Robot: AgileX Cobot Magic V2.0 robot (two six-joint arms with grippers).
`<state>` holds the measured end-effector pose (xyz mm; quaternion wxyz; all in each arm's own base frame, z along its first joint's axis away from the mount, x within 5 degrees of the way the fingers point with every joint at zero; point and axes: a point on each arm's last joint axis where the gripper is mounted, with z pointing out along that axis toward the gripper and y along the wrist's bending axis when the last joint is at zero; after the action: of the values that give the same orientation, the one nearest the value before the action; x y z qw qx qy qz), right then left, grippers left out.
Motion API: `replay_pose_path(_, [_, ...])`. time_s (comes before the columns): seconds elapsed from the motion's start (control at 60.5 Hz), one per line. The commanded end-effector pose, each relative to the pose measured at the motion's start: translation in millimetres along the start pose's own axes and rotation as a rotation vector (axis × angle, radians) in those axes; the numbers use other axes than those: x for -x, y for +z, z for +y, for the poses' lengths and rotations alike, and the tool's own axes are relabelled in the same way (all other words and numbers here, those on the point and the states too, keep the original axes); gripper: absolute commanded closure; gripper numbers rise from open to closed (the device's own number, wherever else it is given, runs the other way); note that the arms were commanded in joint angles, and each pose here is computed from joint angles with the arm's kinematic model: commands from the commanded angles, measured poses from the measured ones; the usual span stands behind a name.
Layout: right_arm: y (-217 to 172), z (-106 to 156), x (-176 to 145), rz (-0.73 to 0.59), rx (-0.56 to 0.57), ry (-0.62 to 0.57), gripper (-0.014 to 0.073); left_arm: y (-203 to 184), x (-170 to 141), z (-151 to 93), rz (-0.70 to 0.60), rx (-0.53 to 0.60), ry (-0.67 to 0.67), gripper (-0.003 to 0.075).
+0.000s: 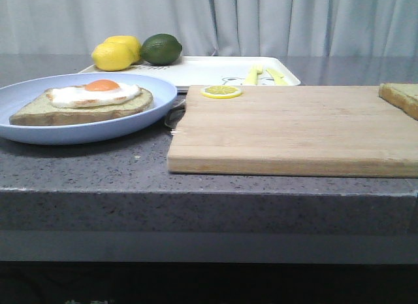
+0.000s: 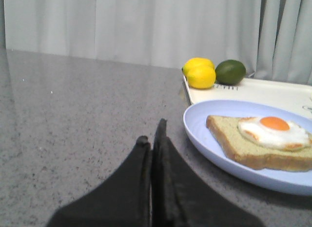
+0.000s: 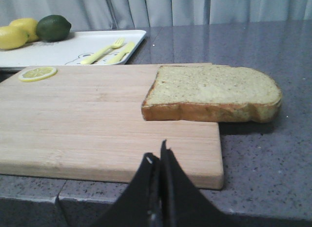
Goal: Place bread and move sandwich to tray
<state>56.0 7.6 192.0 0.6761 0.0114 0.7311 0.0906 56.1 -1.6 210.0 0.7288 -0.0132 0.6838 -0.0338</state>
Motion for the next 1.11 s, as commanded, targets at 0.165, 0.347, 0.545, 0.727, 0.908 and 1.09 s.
replay_pose_path(0.165, [-13.0, 8.0, 42.8, -0.104, 0.03, 0.014, 0.0673, -6.0, 28.4, -0.8, -0.29, -0.012, -0.016, 0.0739])
replay_pose_path(0.347, [-18.7, 16.4, 81.6, -0.042, 0.048, 0.003, 0.0671, -5.8, 64.6, -4.2, -0.206, -0.018, -0.016, 0.0739])
replay_pose_path(0.545, [1.3, 24.0, 133.8, 0.012, 0.045, 0.004, 0.0671, 23.1, 109.2, -8.3, 0.003, -0.014, -0.015, 0.0739])
replay_pose_path(0.727, [30.9, 27.2, 162.1, 0.066, 0.035, 0.007, 0.0671, 61.5, 132.9, -10.1, 0.084, -0.008, -0.013, 0.0739])
replay_pose_path(0.908, [40.9, 26.8, 165.2, 0.068, 0.029, 0.008, 0.0664, 75.5, 133.5, -10.1, 0.113, -0.005, -0.013, 0.0738])
replay_pose_path(1.09, [40.9, 26.8, 165.1, 0.069, 0.028, 0.007, 0.0452, 75.4, 133.5, -10.1, 0.113, -0.005, -0.013, 0.0568])
